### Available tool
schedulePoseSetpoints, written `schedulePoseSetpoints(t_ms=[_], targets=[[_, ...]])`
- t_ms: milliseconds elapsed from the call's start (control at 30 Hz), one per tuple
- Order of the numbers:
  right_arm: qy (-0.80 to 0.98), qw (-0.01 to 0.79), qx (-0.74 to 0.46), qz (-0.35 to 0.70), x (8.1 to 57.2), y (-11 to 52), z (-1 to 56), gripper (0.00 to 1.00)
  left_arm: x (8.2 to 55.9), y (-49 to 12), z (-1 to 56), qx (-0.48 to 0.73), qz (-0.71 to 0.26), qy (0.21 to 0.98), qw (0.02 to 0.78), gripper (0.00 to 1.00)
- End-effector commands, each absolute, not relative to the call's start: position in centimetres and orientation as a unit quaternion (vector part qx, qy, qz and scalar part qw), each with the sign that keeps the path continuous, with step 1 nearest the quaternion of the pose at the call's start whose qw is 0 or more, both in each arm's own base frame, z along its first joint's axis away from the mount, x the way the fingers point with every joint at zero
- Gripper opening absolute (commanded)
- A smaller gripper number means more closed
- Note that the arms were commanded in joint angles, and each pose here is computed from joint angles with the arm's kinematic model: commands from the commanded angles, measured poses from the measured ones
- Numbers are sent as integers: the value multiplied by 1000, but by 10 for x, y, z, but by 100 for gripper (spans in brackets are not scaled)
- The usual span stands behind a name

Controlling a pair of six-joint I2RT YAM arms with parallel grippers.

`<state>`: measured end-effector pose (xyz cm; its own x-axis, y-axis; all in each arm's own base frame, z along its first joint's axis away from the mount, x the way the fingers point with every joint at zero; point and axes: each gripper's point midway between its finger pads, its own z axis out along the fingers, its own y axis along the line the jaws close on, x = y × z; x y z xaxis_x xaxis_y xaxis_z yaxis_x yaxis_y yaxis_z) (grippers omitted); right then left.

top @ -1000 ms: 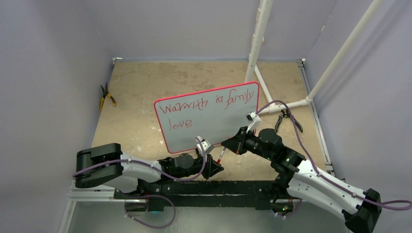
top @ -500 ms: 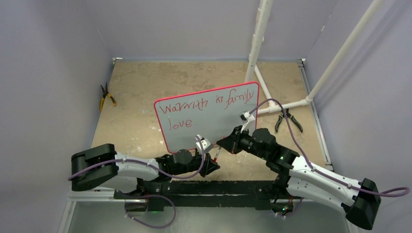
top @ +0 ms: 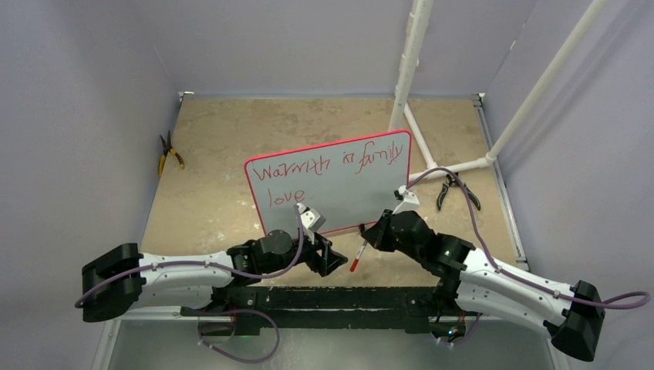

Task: Write a sentence on the whiteboard
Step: Place the whiteboard marker at the center of the board.

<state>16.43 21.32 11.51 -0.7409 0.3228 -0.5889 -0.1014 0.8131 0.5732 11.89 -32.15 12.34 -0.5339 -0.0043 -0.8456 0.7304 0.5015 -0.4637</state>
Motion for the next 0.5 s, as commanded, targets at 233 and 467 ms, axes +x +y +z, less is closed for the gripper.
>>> schedulePoseSetpoints(t_ms=[233,467], targets=[[877,415,77,229,190,194,132,95,192,-316,191,209,-370,786,448,73],[815,530,10,233,223,197,246,99,249,-309,289,225,-341,760,505,74]])
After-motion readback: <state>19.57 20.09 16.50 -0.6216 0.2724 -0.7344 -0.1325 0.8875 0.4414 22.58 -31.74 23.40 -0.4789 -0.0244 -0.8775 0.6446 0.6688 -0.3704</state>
